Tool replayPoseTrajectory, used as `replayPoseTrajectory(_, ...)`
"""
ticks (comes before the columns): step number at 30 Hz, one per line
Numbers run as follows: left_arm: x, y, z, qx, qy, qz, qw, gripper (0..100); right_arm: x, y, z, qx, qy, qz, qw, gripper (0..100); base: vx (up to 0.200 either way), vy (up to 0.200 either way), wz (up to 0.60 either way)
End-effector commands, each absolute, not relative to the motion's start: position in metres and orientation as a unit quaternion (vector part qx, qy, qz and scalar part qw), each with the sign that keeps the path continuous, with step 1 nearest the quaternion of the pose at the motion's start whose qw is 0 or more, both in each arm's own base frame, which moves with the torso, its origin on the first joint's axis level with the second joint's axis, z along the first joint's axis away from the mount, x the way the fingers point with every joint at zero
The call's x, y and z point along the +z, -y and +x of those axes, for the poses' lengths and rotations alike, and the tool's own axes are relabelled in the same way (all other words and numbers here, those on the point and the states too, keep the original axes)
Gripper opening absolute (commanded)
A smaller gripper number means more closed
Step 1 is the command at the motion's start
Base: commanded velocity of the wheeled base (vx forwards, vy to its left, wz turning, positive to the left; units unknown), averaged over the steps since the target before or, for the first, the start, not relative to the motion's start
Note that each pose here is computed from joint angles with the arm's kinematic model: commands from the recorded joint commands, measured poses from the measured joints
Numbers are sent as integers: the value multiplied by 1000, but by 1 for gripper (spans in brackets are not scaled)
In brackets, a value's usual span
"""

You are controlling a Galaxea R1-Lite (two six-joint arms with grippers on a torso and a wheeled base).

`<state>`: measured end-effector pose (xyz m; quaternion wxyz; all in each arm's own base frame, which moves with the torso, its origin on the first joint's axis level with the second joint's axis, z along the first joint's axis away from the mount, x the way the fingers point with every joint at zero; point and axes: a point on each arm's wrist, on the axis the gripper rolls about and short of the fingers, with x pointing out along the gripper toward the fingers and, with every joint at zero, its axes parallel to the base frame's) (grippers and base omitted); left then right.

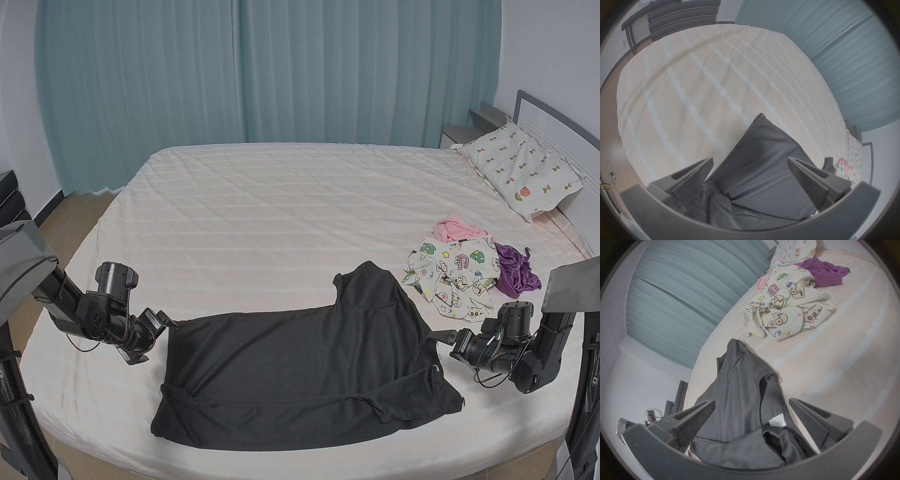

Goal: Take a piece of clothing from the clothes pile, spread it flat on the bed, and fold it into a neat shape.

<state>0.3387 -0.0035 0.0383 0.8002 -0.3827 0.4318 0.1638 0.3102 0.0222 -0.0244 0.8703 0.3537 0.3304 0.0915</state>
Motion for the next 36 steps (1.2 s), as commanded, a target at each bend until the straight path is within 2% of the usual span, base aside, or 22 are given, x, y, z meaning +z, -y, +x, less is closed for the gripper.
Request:
replayPoseTrajectory(1,36,4,339,159,-436,-385,797,100,-25,-23,310,92,-332,353,870,100,0,0,0)
replayPoseTrajectory(12,36,5,354,148,-430,-396,798,100,-25,-27,309,96,-334,350,870,100,0,0,0)
replayPoseTrajectory(15,26,5,374,145,-425,-396,801,100,-25,-29,309,98,-335,348,870,100,0,0,0)
replayPoseTrajectory(20,15,-3,398,137,-416,-385,813,100,-25,-31,308,100,-337,348,869,100,0,0,0)
replayPoseTrajectory(36,-10,-18,405,57,-400,-352,844,100,-26,-37,307,108,-342,342,868,100,0,0,0)
